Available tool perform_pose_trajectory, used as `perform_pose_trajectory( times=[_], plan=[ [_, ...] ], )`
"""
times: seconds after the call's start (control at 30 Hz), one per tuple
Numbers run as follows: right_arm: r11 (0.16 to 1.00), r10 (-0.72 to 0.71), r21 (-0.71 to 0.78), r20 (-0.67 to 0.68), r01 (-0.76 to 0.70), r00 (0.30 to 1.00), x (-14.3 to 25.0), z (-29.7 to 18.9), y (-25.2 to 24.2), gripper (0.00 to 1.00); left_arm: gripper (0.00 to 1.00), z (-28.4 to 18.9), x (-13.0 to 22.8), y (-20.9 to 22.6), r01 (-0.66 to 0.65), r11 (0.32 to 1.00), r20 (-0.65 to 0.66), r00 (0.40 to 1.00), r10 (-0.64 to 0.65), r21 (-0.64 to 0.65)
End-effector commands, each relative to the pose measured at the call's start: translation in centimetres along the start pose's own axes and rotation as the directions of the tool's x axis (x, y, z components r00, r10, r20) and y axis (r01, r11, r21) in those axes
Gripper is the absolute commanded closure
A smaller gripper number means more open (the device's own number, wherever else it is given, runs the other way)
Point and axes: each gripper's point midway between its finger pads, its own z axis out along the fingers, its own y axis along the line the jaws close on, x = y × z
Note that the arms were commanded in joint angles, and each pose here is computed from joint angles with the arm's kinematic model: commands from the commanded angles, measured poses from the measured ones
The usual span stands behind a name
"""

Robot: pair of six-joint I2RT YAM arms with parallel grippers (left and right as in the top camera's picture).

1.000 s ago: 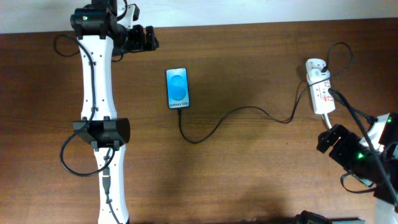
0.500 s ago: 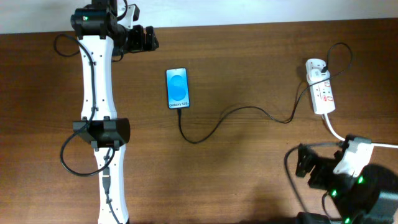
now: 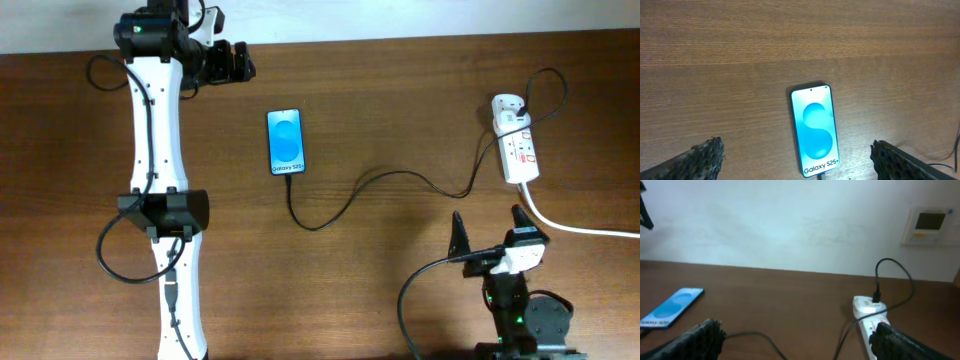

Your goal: Plug charger to phone and switch on socket

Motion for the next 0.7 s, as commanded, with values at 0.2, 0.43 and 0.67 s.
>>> perform_pose_trajectory(
  times=[0.2,0.43,0.67],
  plan=[
    [1.0,0.012,-0.025,-0.077,-0.014,0.997,4.0,0.4,0.8,0.02,0.01,-0.7,-0.3,0.1,-0.004,1.0,0.016,1.0,0.004,-0.008],
    [1.0,0.012,-0.025,-0.076,-0.014,0.997,4.0,0.5,0.8,0.02,0.01,-0.7,-0.3,0.1,-0.004,1.0,0.016,1.0,0.004,-0.008],
    [1.0,0.012,-0.025,-0.076,-0.014,0.997,4.0,0.5,0.8,0.02,0.01,-0.9,-0.4,2.6,-0.008,0.988,0.024,1.0,0.012,-0.157]
  ],
)
